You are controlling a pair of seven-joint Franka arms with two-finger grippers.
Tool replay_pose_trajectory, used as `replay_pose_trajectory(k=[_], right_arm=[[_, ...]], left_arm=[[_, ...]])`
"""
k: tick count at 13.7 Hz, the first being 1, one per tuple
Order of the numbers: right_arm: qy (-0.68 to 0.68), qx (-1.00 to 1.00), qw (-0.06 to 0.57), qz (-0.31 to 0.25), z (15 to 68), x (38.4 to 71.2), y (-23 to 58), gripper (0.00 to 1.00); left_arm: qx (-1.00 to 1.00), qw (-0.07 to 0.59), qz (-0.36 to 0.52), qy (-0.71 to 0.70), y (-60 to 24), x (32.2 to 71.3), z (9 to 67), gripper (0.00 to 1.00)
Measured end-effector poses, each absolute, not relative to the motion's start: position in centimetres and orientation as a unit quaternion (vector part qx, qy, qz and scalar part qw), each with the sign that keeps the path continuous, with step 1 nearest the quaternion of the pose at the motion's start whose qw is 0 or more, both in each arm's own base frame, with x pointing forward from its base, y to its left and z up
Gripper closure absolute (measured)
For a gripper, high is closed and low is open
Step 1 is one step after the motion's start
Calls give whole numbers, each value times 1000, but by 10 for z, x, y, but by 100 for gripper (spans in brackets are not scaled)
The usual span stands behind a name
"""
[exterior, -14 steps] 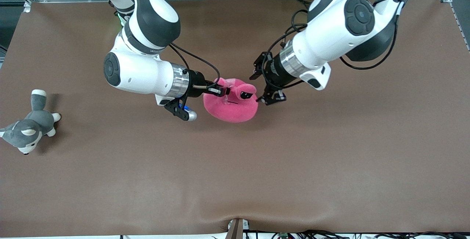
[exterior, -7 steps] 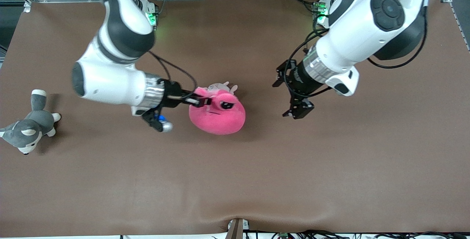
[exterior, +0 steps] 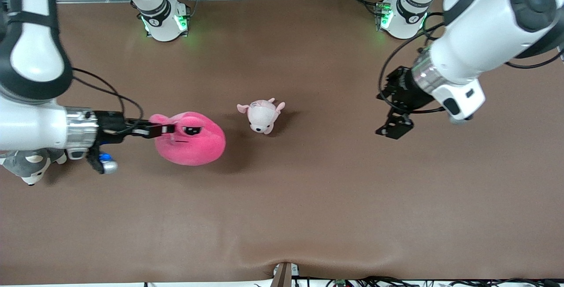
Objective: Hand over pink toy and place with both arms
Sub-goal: 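Carry the pink plush toward the grey cat while the left gripper withdraws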
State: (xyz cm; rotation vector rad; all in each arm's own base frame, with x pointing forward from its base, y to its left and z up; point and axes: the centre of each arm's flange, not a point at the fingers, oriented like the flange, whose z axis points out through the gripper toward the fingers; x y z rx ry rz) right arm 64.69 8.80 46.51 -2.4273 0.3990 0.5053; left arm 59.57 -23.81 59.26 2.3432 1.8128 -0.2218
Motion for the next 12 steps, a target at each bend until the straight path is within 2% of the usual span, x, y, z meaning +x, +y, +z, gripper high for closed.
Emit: replay_pose_trajectory(k=[6,9,12], right_arm=[[97,-927,306,195,392,630,-18,86],[110,-914,320,224,346,615,-73,86],[152,-906,301,256,330,606,-99,86]], left_arm=[[898,60,-54,433,-178,587,615,0],[941,48,-50,332,-147,582,626,0],[961,46,-55,265,-118,580,631,0]])
